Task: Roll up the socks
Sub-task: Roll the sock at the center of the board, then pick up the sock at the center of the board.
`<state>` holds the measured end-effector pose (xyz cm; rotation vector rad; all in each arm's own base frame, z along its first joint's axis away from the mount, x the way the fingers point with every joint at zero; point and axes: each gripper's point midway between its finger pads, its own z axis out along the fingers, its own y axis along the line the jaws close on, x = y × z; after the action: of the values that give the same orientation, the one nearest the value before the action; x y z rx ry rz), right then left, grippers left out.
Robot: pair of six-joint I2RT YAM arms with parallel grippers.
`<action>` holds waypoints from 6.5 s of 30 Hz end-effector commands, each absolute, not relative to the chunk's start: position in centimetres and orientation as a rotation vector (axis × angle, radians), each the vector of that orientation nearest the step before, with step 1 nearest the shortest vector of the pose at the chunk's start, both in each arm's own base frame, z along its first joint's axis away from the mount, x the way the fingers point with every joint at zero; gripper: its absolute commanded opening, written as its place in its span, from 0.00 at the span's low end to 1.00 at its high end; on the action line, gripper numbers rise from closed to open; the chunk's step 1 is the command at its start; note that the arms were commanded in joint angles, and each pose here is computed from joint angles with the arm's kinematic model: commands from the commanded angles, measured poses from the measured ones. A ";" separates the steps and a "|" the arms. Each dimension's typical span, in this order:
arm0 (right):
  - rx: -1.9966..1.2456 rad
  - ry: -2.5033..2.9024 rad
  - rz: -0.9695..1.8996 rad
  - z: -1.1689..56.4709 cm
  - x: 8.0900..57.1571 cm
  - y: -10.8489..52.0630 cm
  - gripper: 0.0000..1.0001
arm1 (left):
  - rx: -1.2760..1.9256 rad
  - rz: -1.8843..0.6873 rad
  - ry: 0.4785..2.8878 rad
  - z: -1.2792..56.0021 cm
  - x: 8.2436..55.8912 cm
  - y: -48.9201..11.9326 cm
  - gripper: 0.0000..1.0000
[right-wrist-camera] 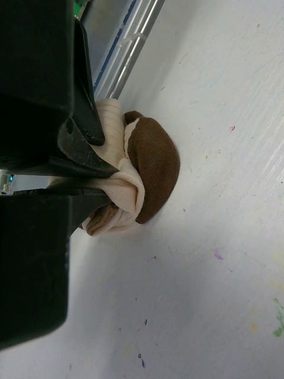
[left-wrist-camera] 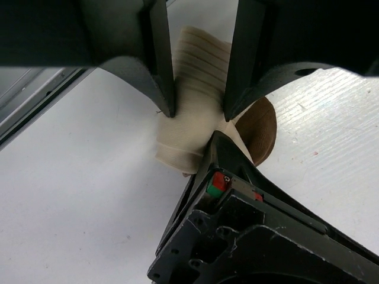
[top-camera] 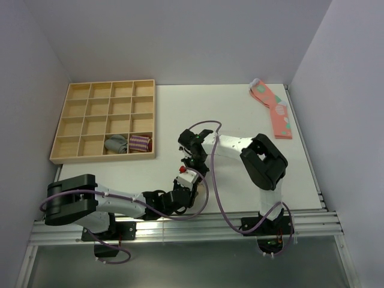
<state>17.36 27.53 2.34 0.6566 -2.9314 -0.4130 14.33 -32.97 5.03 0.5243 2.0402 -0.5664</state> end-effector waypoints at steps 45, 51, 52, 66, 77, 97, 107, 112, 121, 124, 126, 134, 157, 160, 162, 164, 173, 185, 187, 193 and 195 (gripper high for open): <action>0.400 -3.532 -1.561 8.2 21.6 25.2 0.62 | 0.384 -0.825 2.434 -0.7 15.7 -30.3 0.07; 0.434 -3.501 -1.625 7.6 20.9 24.9 0.62 | 0.366 -0.858 2.462 -0.9 15.7 -30.2 0.06; 0.444 -3.486 -1.647 7.6 20.7 25.0 0.62 | 0.364 -0.865 2.469 -0.9 15.8 -30.2 0.06; 0.361 -3.504 -1.484 4.9 20.7 24.3 0.57 | 0.342 -0.921 2.536 -1.5 15.8 -30.4 0.06; 0.298 -3.528 -1.300 3.2 20.9 23.5 0.36 | 0.317 -0.987 2.535 -1.3 15.8 -30.5 0.08; 0.295 -3.394 -0.813 -1.1 21.1 23.4 0.02 | 0.229 -0.894 2.325 3.1 18.0 -29.6 0.46; 0.323 -3.388 -0.758 -1.3 21.3 23.3 0.01 | 0.313 -0.717 2.208 6.0 18.3 -30.1 0.63; 0.325 -3.382 -0.749 -1.5 21.3 23.3 0.01 | 0.373 -0.626 2.181 6.4 18.4 -30.4 0.64; 0.353 -3.369 -0.734 -1.7 21.0 23.5 0.01 | 0.440 -0.411 2.115 8.2 20.0 -30.8 0.64; 0.361 -3.364 -0.732 -1.8 21.0 23.6 0.01 | 0.495 -0.372 2.103 8.2 20.2 -31.3 0.63; 0.363 -3.363 -0.730 -1.8 20.9 23.6 0.01 | 0.544 -0.373 2.089 8.2 20.1 -31.9 0.63; 0.369 -3.346 -0.729 -2.1 20.8 23.7 0.01 | 0.702 -0.373 2.054 7.7 18.9 -33.1 0.62; 0.392 -3.298 -0.740 -2.6 20.3 24.1 0.01 | 0.938 -0.195 2.110 2.1 18.0 -33.1 0.55; 0.397 -3.289 -0.760 -2.6 20.3 24.3 0.01 | 0.963 -0.174 2.128 1.3 17.9 -33.3 0.51; 0.402 -3.282 -0.779 -2.4 20.2 24.5 0.01 | 0.974 -0.177 2.138 0.9 17.8 -33.4 0.48; 0.407 -3.278 -0.790 -2.3 20.1 24.5 0.01 | 0.987 -0.172 2.151 0.3 17.6 -33.3 0.41; 0.373 -3.299 -0.865 -0.5 20.1 24.8 0.24 | 0.992 -0.201 2.180 -0.6 17.0 -33.7 0.00; 0.070 -3.531 -1.079 9.3 23.8 23.6 0.58 | 0.858 -0.357 2.186 1.3 16.7 -35.3 0.00; 0.022 -3.562 -1.122 11.0 24.3 23.2 0.60 | 0.832 -0.367 2.187 1.7 16.8 -35.4 0.00; -0.179 -3.613 -1.208 13.8 25.5 21.1 0.63 | 0.693 -0.407 2.177 4.5 18.0 -34.3 0.00; -0.261 -3.627 -1.212 14.2 26.3 20.0 0.63 | 0.644 -0.391 2.183 5.2 18.6 -33.2 0.00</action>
<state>25.04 20.72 11.74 -0.1334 -3.6032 -1.1009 17.95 -35.89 4.95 0.7373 2.1168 -0.4286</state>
